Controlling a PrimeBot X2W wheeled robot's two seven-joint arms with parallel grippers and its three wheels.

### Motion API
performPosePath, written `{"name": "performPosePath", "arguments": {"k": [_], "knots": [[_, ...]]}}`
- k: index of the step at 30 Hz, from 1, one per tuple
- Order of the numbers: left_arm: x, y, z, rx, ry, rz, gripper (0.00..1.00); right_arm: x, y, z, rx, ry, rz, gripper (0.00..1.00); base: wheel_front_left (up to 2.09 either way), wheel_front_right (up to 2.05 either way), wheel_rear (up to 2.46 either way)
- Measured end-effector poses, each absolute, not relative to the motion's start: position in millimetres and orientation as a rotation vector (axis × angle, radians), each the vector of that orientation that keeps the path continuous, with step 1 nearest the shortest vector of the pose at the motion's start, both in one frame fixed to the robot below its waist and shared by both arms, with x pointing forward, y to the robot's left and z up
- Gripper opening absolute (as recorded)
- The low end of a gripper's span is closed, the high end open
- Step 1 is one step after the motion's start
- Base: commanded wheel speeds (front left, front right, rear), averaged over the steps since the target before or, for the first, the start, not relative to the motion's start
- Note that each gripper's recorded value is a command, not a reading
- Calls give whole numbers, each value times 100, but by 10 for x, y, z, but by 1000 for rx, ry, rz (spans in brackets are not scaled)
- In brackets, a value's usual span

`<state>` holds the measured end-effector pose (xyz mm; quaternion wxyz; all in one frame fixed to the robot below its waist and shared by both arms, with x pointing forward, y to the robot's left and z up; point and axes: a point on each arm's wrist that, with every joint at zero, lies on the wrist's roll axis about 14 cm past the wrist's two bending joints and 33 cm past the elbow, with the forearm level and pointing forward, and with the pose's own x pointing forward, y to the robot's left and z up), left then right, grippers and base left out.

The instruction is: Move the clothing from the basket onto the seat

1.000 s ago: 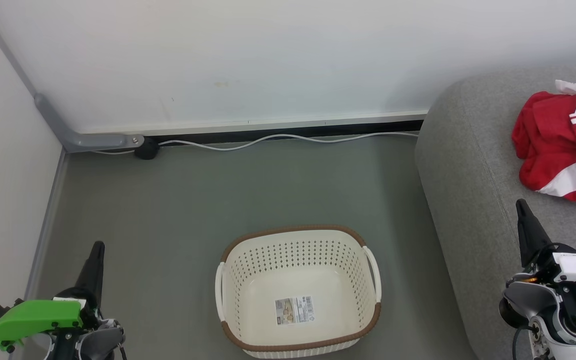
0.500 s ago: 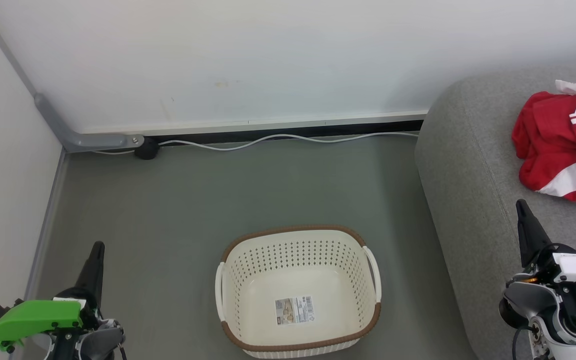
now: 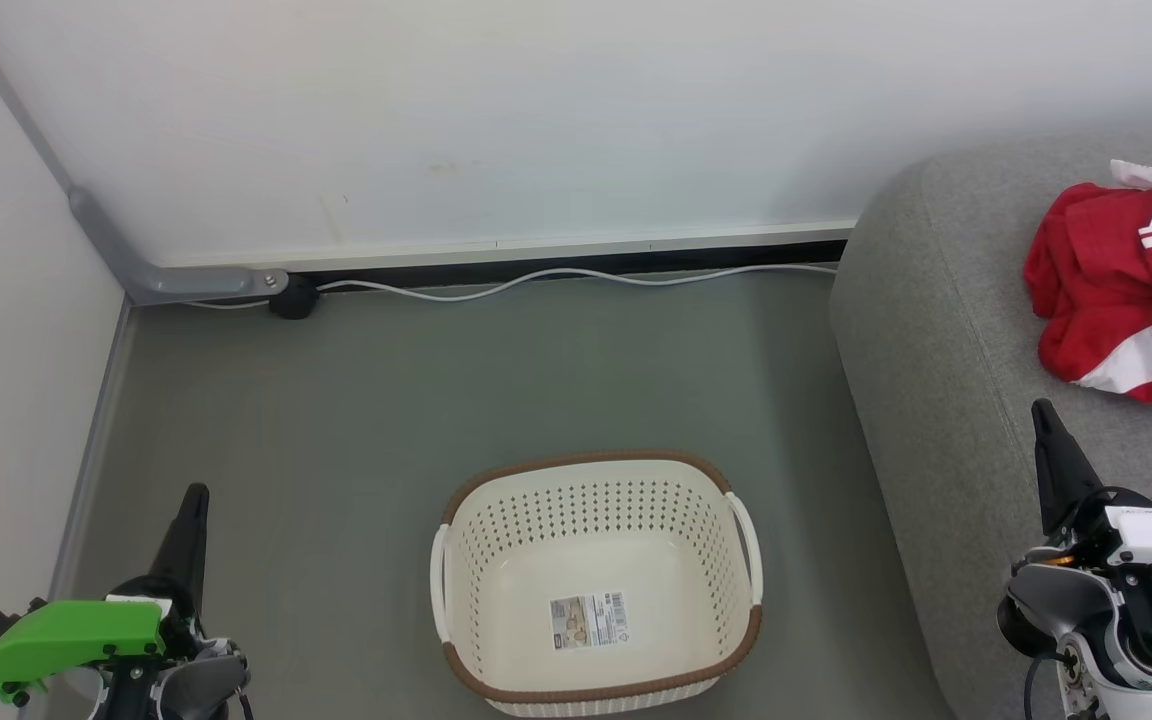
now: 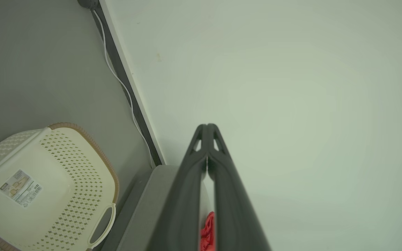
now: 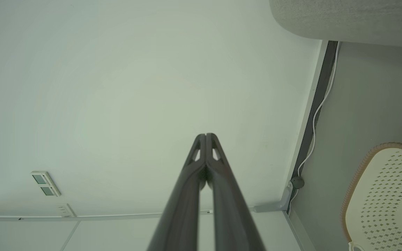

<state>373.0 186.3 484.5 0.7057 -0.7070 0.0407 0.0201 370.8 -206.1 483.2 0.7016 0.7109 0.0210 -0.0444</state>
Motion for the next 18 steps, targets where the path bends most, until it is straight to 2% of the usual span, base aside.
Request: {"name": "performPosePath", "arguments": {"k": [18], "knots": [[3730,1867,4845,-1572,89,46,0,3708,-2062,4831,1584,46,-100,0,0,0,0]]}}
